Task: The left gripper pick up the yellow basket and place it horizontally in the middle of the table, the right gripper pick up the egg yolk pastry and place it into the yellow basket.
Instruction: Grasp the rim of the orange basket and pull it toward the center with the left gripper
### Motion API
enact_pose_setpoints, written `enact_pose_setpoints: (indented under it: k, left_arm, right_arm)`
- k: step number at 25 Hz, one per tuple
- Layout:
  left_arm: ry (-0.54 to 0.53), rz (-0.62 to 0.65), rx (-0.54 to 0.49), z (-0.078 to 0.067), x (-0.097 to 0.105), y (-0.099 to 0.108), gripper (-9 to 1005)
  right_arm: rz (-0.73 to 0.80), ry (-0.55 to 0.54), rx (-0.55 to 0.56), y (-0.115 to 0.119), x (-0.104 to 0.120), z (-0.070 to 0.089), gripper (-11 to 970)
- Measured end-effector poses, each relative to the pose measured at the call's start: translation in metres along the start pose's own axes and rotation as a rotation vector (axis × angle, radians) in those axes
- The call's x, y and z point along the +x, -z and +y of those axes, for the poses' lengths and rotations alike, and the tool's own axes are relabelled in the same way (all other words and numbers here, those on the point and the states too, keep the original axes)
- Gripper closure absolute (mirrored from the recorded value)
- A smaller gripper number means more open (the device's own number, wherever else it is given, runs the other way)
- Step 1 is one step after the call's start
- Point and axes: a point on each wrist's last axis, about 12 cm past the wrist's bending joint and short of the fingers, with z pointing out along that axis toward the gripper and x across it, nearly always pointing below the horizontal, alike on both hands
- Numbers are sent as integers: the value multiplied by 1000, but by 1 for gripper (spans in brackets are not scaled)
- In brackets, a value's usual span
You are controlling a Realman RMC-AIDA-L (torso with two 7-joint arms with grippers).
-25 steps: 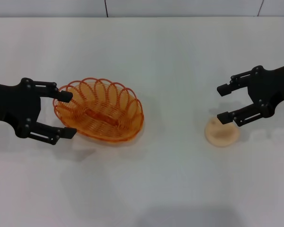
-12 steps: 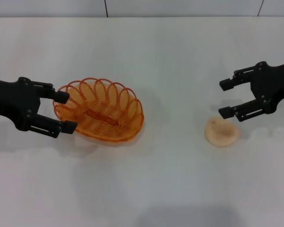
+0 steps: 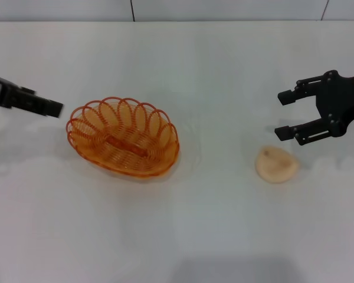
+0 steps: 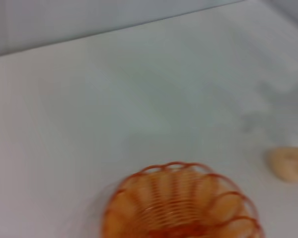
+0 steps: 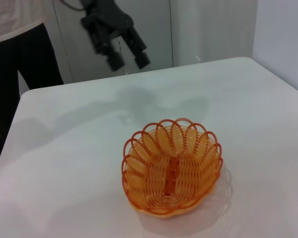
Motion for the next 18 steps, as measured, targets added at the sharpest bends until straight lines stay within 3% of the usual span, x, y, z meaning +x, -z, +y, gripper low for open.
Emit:
enact_pose_setpoints:
  k: [8, 18]
  left_arm:
    - [120, 166, -221, 23, -15, -19, 124]
    - [100, 124, -218, 29, -30, -63, 124]
  right_arm:
    - [-9, 36, -22, -5, -6, 1, 198]
    - [-10, 44, -33, -9, -5, 3, 199]
